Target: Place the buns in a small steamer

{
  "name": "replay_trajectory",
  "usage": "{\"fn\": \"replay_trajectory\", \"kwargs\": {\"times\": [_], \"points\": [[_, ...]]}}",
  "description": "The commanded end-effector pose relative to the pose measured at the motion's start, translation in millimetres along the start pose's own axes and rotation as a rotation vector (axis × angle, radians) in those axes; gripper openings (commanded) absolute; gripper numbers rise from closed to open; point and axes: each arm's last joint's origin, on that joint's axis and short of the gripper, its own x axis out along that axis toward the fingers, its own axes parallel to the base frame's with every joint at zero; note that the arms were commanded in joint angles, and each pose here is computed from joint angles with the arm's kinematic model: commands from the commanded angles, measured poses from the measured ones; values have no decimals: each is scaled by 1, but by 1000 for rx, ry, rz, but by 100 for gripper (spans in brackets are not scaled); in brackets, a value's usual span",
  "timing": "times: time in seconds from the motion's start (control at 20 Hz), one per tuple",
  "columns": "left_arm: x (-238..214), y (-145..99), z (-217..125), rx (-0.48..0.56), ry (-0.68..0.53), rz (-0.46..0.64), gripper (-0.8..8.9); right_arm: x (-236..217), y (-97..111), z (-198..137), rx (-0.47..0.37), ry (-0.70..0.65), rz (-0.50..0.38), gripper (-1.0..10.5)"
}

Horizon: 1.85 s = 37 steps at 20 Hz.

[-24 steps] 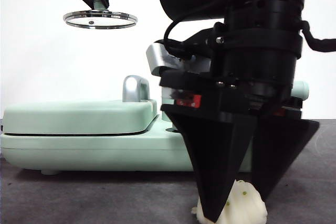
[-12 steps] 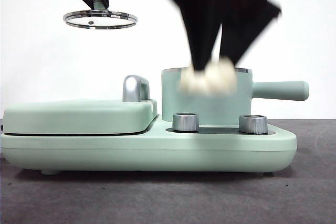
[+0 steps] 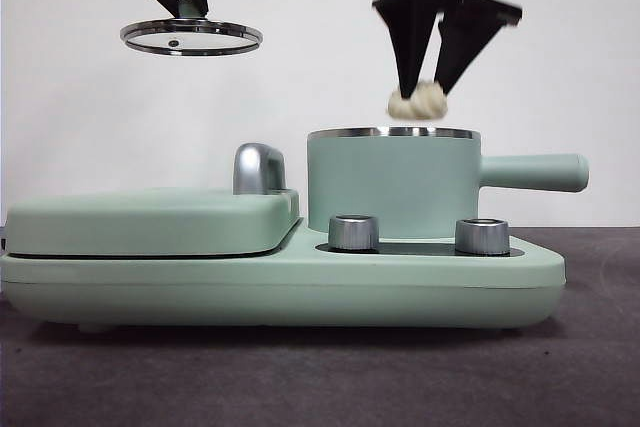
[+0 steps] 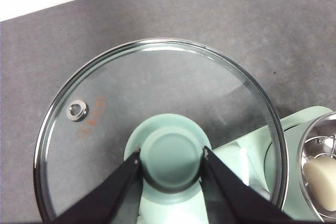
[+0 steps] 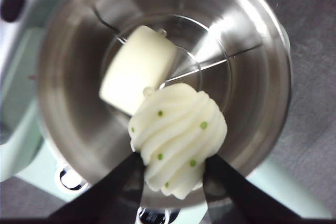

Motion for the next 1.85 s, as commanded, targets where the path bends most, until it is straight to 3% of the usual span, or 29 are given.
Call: {"fn": "replay_trajectory", "kwargs": {"times": [0.05, 0.35, 0.85, 1.05, 1.2, 1.5, 1.7, 1.85], "points": [[-8, -2, 5, 9, -59, -2, 84, 18, -2, 7, -20, 56, -11, 158], [-8, -2, 6, 9, -60, -2, 84, 45, -3, 11, -22, 126, -69, 167], [-8, -2, 6, 8, -60, -2, 84, 51, -4, 12, -27, 148, -63, 369], [-8, -2, 6, 5, -61, -2, 84, 30, -2, 9, -30, 125, -61, 373], [-7, -2, 5, -7, -57, -3, 84, -4, -1, 2, -36, 40, -53, 470], [-6, -6, 5, -14, -51, -11, 84, -94, 3, -37, -51, -179, -9, 517], [-4, -18, 6, -8, -46, -33, 84, -153, 6, -90, -76, -331, 29, 516], [-3, -35, 6, 21, -43, -62, 84, -171, 6, -145, -106, -373, 48, 516]]}}
